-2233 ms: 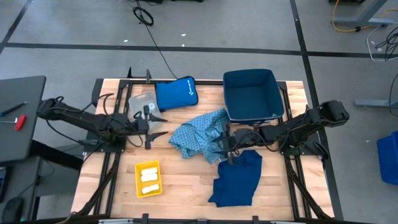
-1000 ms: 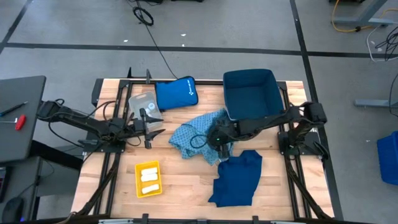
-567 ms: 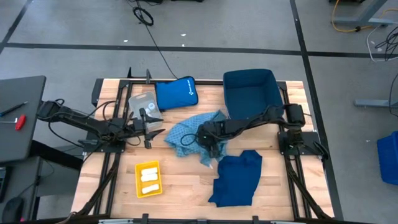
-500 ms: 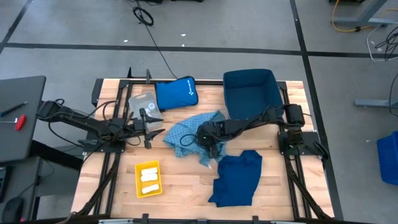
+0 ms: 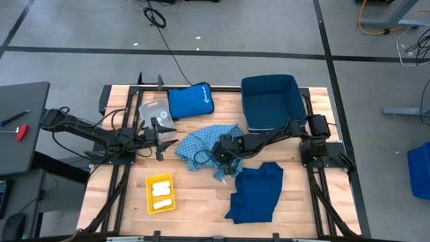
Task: Pick & place medical supplies in basket/bin
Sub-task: Put the blue patterned gown into the blue laundry organizer
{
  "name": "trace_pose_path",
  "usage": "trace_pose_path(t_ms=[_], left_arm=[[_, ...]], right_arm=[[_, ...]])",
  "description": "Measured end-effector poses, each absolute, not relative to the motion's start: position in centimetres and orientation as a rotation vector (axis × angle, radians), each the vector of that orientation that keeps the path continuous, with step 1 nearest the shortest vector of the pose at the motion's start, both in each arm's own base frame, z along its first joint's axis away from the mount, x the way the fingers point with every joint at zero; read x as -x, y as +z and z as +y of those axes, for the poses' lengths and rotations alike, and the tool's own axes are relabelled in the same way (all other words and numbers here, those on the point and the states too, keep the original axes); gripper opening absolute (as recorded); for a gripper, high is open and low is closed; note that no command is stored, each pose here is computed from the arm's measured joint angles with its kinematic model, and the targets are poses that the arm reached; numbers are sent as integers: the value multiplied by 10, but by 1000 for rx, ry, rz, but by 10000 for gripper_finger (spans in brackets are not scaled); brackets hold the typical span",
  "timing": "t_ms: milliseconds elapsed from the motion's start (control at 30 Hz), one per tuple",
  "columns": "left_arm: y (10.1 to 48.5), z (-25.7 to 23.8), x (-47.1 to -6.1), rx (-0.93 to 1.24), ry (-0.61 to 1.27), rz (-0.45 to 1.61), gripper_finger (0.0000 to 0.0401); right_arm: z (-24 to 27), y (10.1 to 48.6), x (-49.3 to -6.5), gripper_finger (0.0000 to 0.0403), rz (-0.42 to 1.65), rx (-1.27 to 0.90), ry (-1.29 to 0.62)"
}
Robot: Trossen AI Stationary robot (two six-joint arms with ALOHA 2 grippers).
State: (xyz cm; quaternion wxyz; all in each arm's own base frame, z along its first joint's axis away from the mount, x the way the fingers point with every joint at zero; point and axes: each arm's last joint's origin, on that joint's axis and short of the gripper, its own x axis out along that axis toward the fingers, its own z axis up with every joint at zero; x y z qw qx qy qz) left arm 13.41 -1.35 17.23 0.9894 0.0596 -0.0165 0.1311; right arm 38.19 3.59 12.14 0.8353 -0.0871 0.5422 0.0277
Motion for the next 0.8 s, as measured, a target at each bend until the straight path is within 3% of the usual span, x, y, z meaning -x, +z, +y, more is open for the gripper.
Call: trace_pose_path(t_ms=[167, 500, 800], left_arm=[[172, -14, -134, -120, 263, -32, 213], [172, -13, -134, -121, 263, -31, 213], [172, -13, -134, -117, 263, -31, 213]], right_arm=[[54, 143, -371, 13, 1123, 267, 5], [69, 235, -343, 13, 849, 356, -218], [62, 270, -319, 13, 788, 450, -422]])
